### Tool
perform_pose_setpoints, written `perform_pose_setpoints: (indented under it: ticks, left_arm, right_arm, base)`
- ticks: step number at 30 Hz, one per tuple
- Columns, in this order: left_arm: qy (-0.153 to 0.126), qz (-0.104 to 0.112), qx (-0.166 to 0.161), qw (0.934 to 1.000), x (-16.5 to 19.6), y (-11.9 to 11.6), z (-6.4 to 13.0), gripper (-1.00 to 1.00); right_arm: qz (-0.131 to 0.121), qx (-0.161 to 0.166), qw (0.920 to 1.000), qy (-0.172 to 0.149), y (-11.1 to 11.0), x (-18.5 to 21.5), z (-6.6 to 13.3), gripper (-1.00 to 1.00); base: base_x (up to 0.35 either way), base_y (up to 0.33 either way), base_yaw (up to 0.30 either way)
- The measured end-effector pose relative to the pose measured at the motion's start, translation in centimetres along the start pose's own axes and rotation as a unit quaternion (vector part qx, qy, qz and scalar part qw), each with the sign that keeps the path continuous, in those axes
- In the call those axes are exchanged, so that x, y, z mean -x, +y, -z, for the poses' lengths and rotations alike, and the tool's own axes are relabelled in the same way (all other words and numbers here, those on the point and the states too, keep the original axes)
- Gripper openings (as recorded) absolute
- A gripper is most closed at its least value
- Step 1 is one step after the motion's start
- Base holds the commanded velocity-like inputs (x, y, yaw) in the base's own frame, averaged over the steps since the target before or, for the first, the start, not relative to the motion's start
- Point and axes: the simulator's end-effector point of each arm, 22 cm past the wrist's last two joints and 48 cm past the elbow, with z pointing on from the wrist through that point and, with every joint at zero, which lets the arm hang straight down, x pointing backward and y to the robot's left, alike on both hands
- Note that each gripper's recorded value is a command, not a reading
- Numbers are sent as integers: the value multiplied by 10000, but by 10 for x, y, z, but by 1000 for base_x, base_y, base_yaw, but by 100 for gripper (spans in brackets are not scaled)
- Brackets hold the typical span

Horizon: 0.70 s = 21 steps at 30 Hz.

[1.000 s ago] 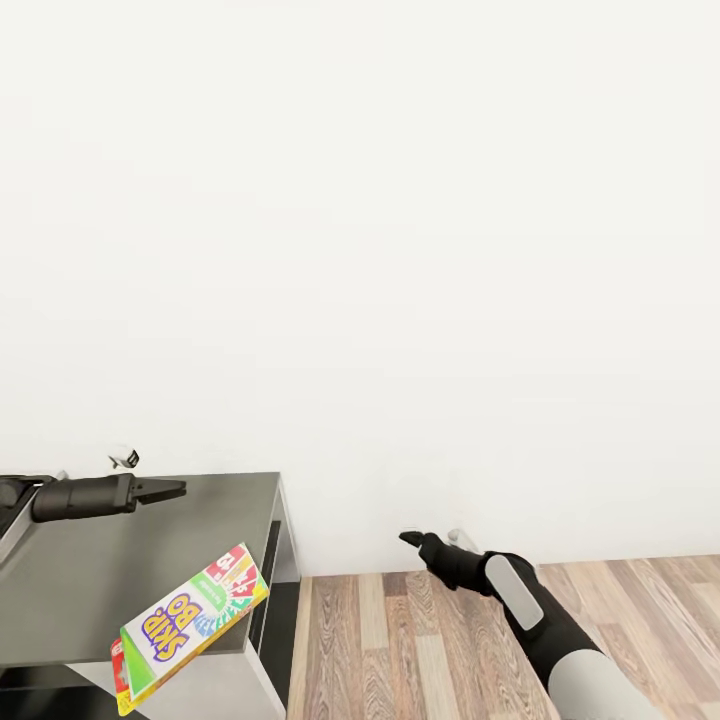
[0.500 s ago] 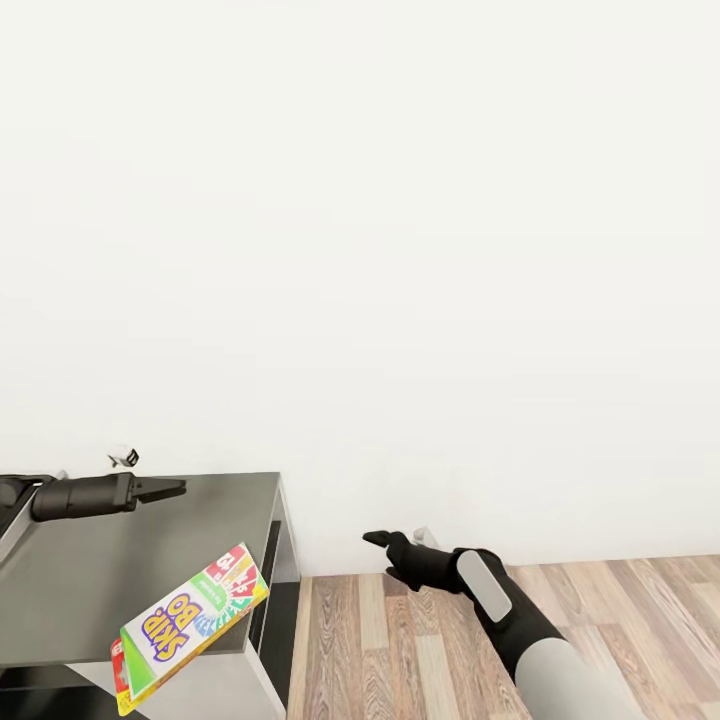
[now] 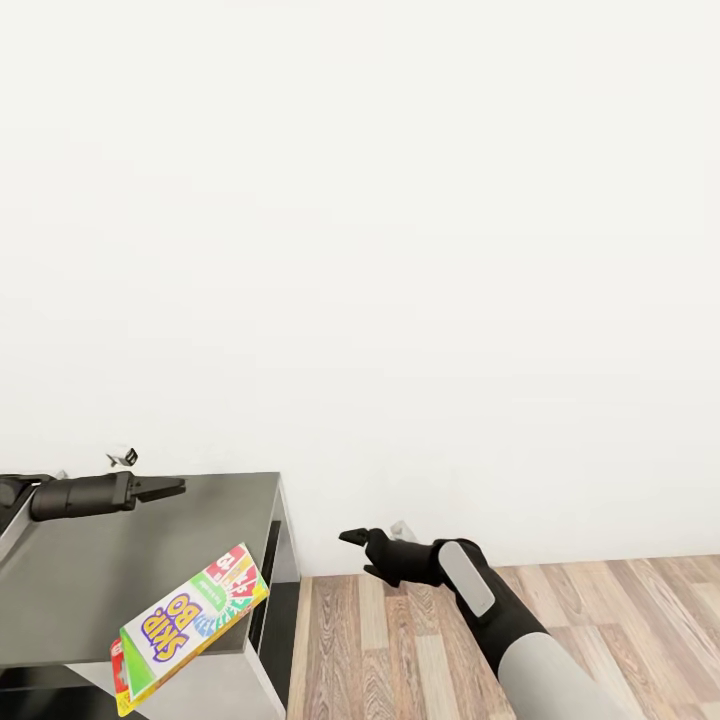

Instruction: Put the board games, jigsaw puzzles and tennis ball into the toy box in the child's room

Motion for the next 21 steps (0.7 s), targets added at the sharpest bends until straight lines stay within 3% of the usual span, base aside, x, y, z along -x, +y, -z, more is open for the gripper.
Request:
perform_pose_setpoints:
  ticks: [15, 21]
  left_arm:
    - [-9, -3, 14, 10000, 1, 0, 2, 100]
    - [-11, 16, 48, 10000, 2, 2, 5, 100]
  right_arm:
    - [34, 2, 10000, -60, 1, 2, 0, 100]
    - [163, -20, 9996, -215, 1, 7, -4, 100]
  base:
    - [0, 0, 0]
    - [0, 0, 0]
